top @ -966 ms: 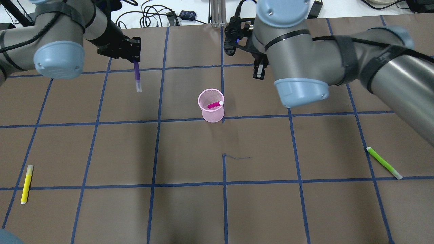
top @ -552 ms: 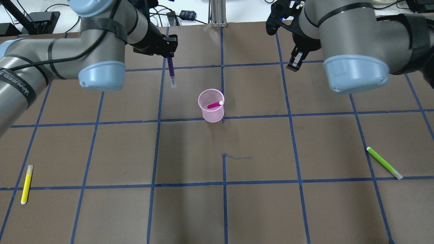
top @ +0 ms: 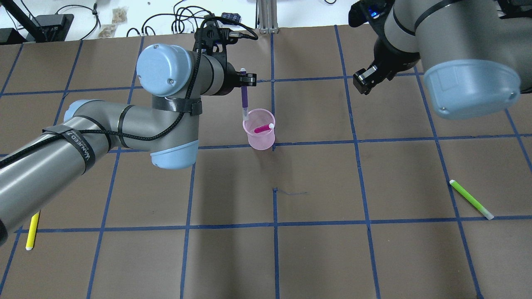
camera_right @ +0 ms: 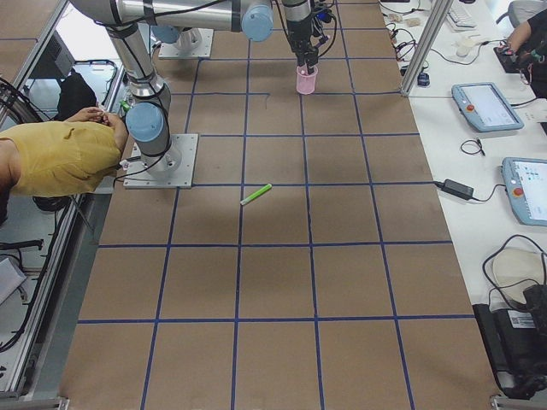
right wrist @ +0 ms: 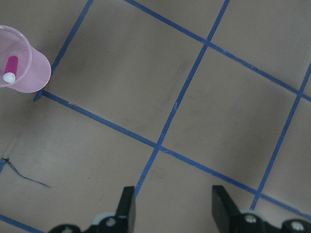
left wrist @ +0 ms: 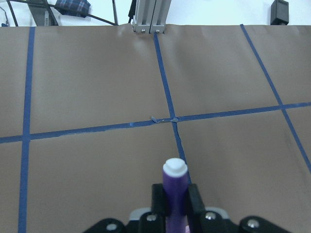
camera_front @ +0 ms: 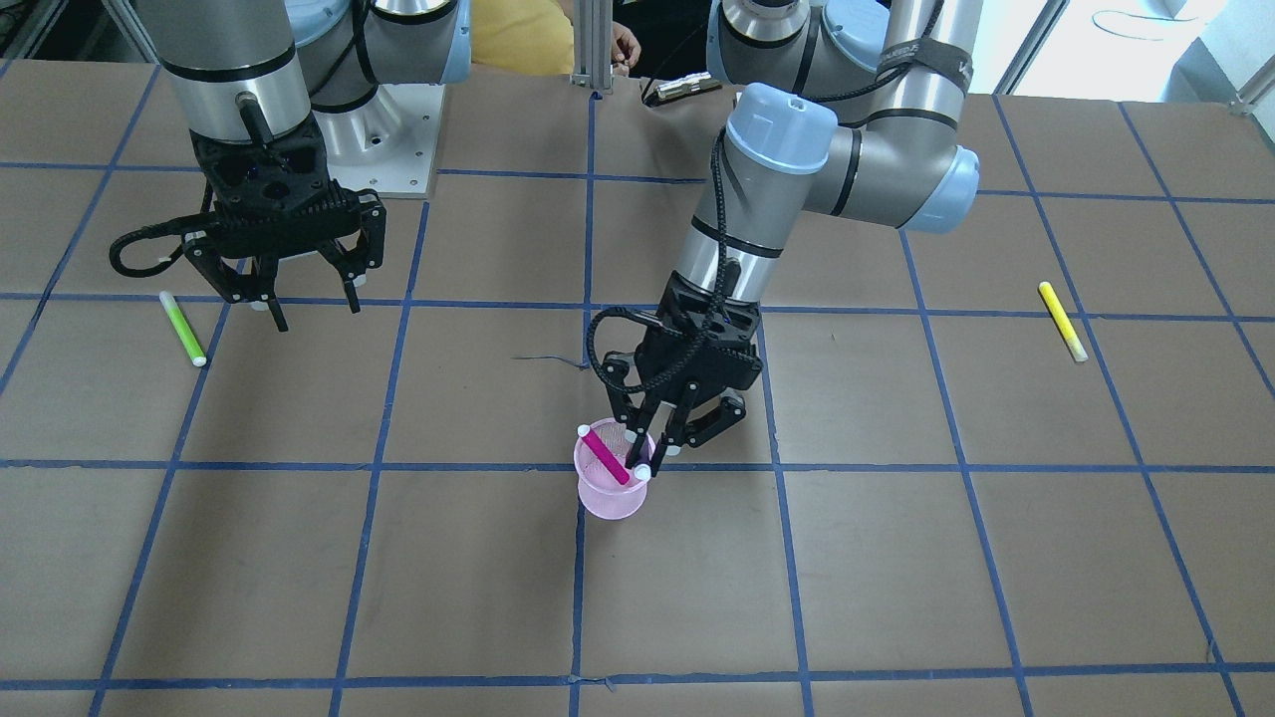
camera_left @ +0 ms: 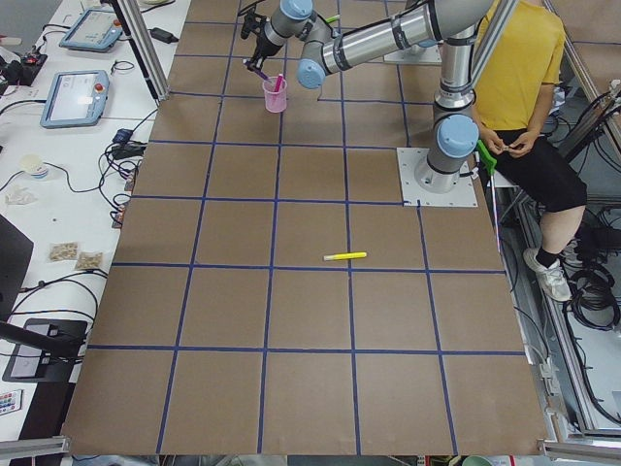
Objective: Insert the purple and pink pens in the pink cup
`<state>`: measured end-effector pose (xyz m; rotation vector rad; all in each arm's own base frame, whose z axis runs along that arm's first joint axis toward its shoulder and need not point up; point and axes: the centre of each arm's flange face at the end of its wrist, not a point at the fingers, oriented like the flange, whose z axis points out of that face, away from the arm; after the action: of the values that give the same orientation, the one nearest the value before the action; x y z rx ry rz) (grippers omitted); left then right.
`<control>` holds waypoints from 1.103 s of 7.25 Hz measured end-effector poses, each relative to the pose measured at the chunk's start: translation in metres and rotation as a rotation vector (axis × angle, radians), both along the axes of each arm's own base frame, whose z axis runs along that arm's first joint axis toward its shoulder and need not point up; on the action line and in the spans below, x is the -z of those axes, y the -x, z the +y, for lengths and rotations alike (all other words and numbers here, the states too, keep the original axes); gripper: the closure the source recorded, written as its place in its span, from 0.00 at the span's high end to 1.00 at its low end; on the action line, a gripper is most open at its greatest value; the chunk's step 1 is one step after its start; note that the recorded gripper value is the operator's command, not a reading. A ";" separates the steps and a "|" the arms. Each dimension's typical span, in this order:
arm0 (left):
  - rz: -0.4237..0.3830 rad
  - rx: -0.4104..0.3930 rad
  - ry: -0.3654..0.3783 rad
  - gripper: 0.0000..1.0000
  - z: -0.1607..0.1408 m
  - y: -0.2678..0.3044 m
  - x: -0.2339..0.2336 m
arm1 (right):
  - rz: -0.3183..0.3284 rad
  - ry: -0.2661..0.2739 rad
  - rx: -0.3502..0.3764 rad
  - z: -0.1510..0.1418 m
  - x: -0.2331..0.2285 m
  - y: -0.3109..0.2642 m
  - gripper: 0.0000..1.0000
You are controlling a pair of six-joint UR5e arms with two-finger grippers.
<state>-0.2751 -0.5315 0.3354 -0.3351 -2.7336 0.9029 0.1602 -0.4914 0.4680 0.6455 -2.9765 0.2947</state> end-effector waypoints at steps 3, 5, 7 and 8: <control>-0.021 0.046 0.041 0.00 0.007 0.019 0.008 | -0.067 -0.112 0.267 0.017 -0.014 -0.003 0.65; -0.036 0.044 0.046 0.00 0.000 0.016 0.014 | -0.100 -0.143 0.377 0.021 -0.026 -0.007 1.00; -0.048 0.033 0.041 0.00 -0.005 0.015 0.029 | -0.132 -0.130 0.431 0.018 -0.025 -0.010 1.00; -0.051 0.030 0.032 0.00 -0.005 0.014 0.036 | -0.135 -0.113 0.437 0.015 -0.024 -0.010 1.00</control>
<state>-0.2894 -0.5366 0.2991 -0.4094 -2.7553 0.9445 0.1700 -0.4763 0.4915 -0.0302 -3.1710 0.1409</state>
